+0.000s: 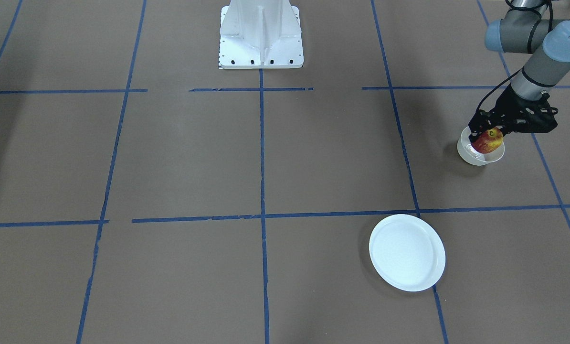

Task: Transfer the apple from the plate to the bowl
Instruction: 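Lower the apple into the white bowl and open the left gripper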

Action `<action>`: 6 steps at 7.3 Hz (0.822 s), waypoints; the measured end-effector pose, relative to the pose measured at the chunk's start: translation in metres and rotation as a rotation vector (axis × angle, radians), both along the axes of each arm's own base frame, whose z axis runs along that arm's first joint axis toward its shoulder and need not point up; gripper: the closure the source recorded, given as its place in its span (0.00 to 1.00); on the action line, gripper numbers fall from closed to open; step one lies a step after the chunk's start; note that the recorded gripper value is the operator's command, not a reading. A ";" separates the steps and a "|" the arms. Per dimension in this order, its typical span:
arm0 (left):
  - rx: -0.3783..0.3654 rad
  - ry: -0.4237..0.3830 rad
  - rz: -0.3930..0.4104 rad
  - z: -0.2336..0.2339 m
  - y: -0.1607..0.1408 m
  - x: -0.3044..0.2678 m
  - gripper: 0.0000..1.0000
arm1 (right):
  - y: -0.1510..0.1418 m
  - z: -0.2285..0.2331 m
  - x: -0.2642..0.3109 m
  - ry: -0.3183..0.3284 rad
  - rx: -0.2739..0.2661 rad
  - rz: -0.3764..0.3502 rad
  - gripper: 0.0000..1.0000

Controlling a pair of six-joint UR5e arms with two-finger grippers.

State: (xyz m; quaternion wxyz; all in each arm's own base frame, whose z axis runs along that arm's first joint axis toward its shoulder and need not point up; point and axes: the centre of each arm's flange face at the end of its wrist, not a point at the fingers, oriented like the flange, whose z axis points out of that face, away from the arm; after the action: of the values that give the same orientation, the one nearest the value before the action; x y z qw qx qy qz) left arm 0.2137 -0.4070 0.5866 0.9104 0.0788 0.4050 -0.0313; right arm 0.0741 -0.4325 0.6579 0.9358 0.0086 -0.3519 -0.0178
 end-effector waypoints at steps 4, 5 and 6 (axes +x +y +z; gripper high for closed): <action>0.002 0.003 0.004 -0.001 0.000 0.000 0.01 | 0.000 0.000 0.000 0.000 0.000 0.000 0.00; 0.009 0.009 0.004 -0.006 0.000 -0.002 0.00 | 0.000 0.000 0.000 0.000 0.000 0.000 0.00; 0.018 0.015 -0.001 -0.012 0.001 -0.007 0.00 | 0.000 0.000 0.000 0.000 0.000 0.000 0.00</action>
State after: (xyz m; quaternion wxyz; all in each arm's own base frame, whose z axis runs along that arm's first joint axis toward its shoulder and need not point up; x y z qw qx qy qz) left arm 0.2070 -0.4062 0.5745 0.9065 0.0871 0.4122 -0.0285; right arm 0.0741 -0.4325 0.6579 0.9358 0.0086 -0.3519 -0.0178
